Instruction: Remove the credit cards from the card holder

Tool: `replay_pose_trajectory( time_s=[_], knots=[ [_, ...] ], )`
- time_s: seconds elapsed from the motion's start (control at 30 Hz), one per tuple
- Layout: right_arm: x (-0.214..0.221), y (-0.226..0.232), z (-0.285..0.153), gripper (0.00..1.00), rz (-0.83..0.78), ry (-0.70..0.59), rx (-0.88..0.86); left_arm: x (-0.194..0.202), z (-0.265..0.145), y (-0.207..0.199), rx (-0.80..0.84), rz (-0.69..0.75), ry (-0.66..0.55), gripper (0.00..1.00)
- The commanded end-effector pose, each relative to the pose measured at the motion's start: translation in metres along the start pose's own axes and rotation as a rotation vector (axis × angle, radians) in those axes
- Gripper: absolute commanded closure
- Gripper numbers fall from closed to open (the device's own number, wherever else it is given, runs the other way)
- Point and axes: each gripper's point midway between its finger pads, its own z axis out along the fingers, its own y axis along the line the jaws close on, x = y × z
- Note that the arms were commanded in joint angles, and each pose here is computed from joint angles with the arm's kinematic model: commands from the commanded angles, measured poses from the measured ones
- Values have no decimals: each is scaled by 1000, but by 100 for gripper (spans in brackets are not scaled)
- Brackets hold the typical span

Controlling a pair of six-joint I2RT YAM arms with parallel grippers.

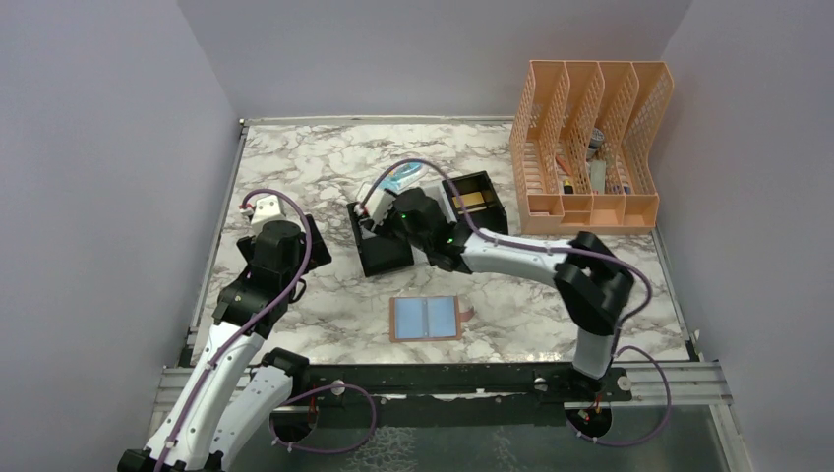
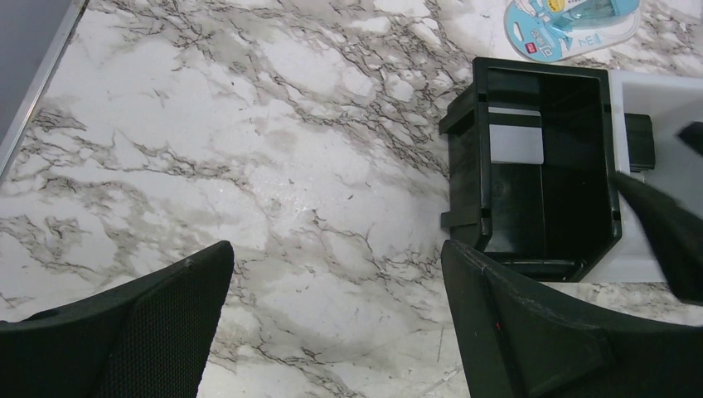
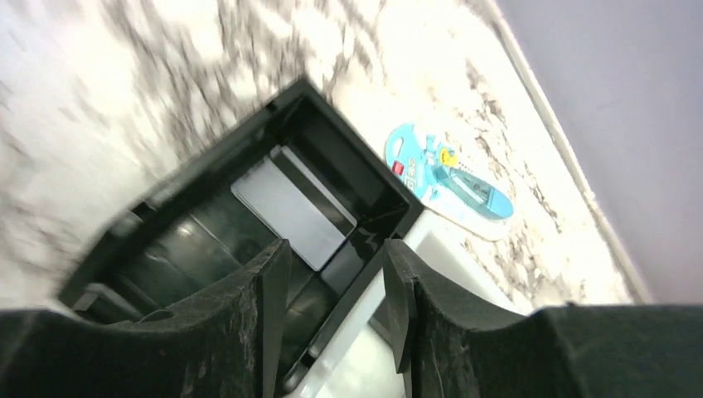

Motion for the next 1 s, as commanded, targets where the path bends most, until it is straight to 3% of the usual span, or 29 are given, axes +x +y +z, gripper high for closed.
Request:
replay_pose_trajectory(
  time_s=[0.0,0.17,0.27,0.5,0.97],
  knots=[
    [-41,-9,-52,54,487,-127,24,-2,-2,1,7,-8,-17,1],
    [9,66,-95,51,928,207,-178,-3,-3,2,8,-13,-25,1],
    [38,105,-117,49,1031,296,-151,-2,-2,0,16,-8,-17,1],
    [84,133,-134,43,990,457,20,-1,-2,-3,33,-4,-11,1],
    [82,171,-118,30,893,546,-12,-1,-3,-4,40,-3,-11,1]
  ],
)
